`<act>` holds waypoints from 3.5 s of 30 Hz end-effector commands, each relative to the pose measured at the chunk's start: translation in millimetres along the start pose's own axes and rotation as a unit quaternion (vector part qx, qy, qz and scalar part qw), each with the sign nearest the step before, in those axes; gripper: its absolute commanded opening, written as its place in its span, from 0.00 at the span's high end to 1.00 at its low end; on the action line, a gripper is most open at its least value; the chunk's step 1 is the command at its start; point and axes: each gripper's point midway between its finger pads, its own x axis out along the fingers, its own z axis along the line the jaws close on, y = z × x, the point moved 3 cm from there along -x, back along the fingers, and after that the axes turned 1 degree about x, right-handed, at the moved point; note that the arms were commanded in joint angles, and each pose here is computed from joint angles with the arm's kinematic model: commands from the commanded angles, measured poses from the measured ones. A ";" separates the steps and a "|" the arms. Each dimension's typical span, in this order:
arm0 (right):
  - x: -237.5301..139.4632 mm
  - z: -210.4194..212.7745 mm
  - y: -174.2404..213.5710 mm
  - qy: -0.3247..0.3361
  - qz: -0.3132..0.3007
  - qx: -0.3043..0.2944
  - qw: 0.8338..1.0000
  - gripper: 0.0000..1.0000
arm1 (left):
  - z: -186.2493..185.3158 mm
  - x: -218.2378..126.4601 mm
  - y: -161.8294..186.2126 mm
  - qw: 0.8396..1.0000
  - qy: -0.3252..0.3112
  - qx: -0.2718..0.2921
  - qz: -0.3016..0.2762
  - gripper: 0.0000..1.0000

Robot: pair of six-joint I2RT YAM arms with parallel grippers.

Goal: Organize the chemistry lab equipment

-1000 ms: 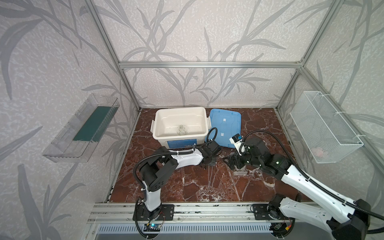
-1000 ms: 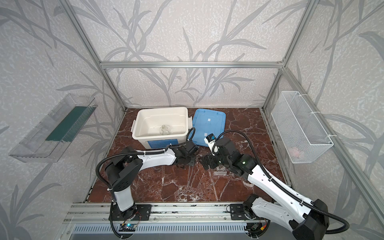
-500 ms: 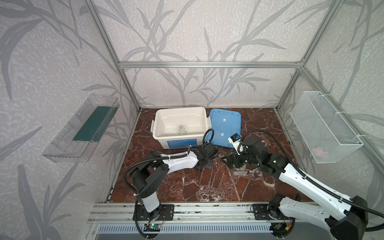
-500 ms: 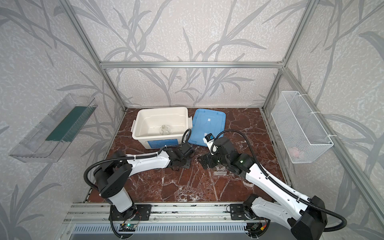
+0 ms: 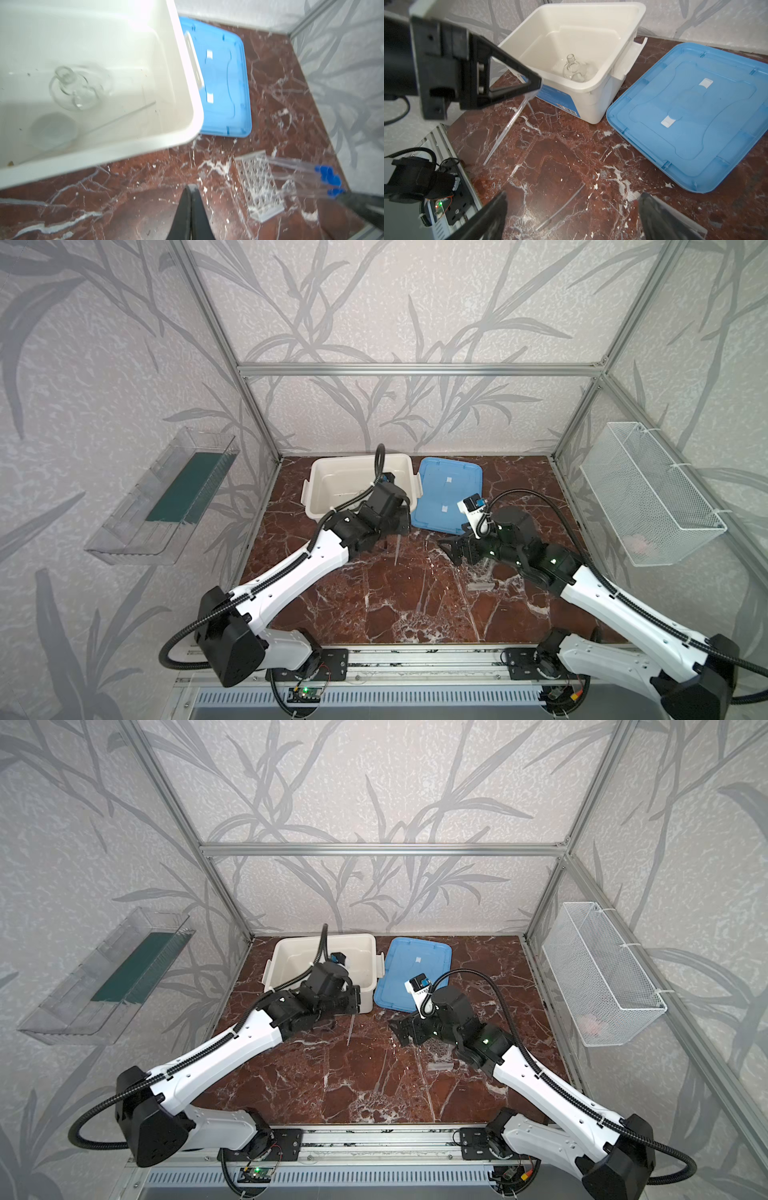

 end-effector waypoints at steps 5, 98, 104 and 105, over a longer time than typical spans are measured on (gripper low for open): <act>18.7 9.5 -67.6 0.004 -0.065 0.008 0.998 0.04 | 28.2 40.4 -75.8 0.998 -0.040 -0.029 -0.045 0.97; 33.3 -14.2 -87.1 0.055 0.003 -0.026 0.998 0.01 | 28.1 91.5 -86.9 0.999 -0.010 -0.046 -0.022 0.01; 0.8 -15.3 -61.8 0.056 0.033 0.001 0.998 0.01 | 12.0 37.2 -61.3 0.999 0.039 -0.022 0.008 0.01; -2.9 -12.5 -55.2 0.046 0.042 0.006 0.998 0.01 | 11.1 25.6 -55.1 0.999 0.036 -0.013 0.006 0.01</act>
